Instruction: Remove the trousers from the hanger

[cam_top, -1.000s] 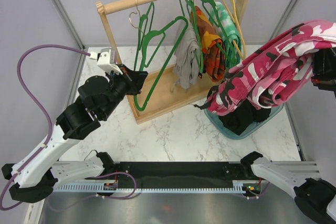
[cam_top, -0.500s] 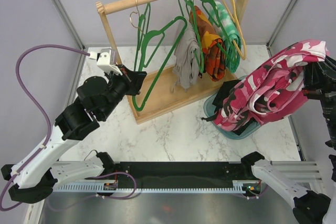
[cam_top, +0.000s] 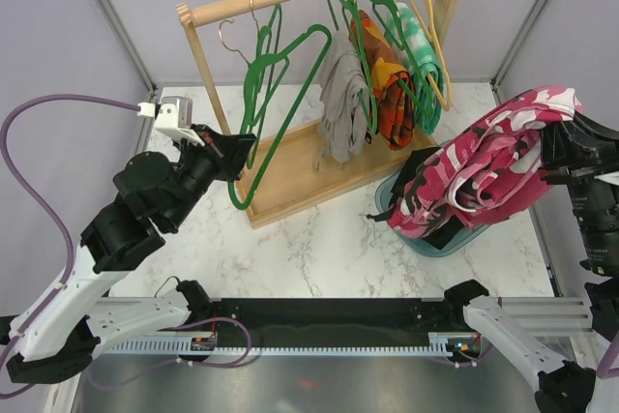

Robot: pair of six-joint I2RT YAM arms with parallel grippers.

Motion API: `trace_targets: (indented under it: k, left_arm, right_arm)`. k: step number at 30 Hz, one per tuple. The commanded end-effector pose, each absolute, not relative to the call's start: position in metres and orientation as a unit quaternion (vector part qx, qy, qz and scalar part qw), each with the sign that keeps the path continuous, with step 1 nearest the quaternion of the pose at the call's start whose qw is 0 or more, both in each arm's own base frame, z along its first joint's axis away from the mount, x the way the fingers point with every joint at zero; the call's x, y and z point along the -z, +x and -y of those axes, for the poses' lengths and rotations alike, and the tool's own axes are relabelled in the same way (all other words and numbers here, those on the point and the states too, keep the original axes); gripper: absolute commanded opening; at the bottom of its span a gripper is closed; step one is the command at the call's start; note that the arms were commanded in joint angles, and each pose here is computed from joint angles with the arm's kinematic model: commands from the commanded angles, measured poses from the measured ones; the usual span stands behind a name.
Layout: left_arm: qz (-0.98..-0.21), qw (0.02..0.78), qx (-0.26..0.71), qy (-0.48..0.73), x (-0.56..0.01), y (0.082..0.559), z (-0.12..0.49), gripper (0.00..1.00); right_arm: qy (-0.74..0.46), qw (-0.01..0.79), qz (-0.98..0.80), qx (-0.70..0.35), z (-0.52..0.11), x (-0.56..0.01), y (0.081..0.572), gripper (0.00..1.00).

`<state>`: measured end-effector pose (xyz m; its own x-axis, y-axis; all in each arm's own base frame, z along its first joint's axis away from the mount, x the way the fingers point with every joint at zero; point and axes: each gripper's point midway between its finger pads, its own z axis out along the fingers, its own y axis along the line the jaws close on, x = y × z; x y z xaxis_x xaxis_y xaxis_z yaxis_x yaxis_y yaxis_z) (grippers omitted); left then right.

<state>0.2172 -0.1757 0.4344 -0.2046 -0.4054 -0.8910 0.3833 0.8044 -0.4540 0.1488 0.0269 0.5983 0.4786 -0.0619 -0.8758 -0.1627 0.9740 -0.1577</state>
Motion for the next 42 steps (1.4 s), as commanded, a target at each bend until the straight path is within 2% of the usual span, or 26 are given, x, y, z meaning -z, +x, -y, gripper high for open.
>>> trace_targets:
  k: [1, 24, 42]
  left_arm:
    - [-0.69, 0.654, 0.31, -0.004, -0.452, 0.214, 0.165, 0.02]
    - [-0.683, 0.669, 0.294, 0.025, -0.462, 0.212, 0.163, 0.02]
    - [-0.68, 0.671, 0.296, 0.024, -0.467, 0.212, 0.163, 0.02]
  right_arm:
    - [-0.07, 0.897, -0.434, -0.039, -0.014, -0.637, 0.122, 0.0]
    - [-0.009, 0.874, -0.486, 0.005, 0.006, -0.583, 0.142, 0.0]
    - [0.026, 0.833, -0.552, 0.027, 0.013, -0.522, 0.18, 0.0]
